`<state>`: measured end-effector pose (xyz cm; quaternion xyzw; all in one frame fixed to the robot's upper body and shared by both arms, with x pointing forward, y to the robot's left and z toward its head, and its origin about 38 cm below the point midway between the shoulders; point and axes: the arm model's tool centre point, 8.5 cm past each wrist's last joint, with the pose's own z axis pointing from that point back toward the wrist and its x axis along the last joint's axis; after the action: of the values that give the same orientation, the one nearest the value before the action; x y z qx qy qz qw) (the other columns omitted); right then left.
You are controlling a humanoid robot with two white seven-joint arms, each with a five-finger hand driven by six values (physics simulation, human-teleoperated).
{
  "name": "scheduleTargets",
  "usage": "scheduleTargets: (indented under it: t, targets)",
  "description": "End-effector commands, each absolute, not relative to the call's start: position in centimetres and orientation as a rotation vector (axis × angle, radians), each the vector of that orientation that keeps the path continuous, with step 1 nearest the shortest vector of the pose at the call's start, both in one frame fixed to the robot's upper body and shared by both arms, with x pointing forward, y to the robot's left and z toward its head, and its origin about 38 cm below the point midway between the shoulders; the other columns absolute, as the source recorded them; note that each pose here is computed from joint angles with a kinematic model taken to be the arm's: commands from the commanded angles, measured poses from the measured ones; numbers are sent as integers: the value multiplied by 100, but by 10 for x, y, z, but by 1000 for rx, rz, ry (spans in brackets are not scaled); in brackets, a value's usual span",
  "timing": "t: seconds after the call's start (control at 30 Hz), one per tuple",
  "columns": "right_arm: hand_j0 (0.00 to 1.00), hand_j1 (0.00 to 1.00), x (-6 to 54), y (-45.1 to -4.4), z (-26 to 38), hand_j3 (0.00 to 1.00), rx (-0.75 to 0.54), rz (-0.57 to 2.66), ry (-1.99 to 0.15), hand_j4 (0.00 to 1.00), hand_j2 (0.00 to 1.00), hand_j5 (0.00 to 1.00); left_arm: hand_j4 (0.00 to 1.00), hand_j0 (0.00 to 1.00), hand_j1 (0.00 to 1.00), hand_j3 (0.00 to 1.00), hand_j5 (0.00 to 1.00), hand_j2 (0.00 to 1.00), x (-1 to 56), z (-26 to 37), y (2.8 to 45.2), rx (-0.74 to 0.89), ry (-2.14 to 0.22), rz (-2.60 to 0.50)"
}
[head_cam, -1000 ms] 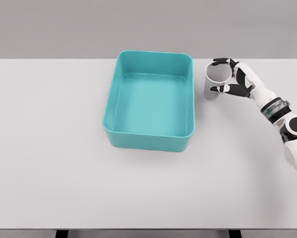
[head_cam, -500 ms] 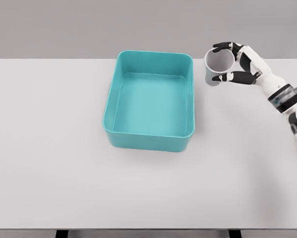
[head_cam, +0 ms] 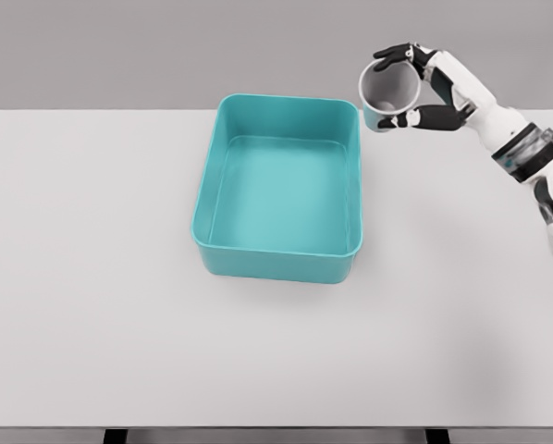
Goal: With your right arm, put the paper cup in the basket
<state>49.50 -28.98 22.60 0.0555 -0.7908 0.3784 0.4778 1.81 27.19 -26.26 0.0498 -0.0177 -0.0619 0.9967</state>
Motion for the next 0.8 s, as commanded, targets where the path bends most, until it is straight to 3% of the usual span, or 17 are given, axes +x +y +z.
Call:
scheduleTargets:
  t: [0.0, 0.27, 0.57, 0.63, 0.67, 0.77]
  targets:
    - [57, 57, 492, -281, 224, 57, 124, 990, -1943, 57, 57, 57, 100, 100, 100, 100, 100, 100, 18, -263, 272, 100, -35, -124]
    - [57, 57, 491, -242, 230, 57, 64, 1247, -1992, 57, 57, 57, 100, 100, 100, 100, 100, 100, 18, -263, 272, 100, -35, -124]
    - [59, 59, 495, -177, 221, 59, -122, 1726, -1866, 59, 59, 59, 100, 100, 100, 100, 100, 100, 18, -263, 272, 100, -35, -124]
    - [81, 81, 495, -175, 217, 81, -186, 1811, -1820, 81, 81, 81, 100, 100, 100, 100, 100, 100, 18, -263, 272, 100, -35, -124]
    - [99, 99, 496, -172, 216, 99, -221, 1863, -1796, 99, 99, 99, 100, 100, 100, 100, 100, 100, 18, -263, 272, 100, -35, -124]
    - [100, 100, 499, -170, 224, 100, -248, 1890, -1796, 100, 100, 100, 100, 100, 100, 100, 100, 100, 18, -263, 272, 100, -35, -124]
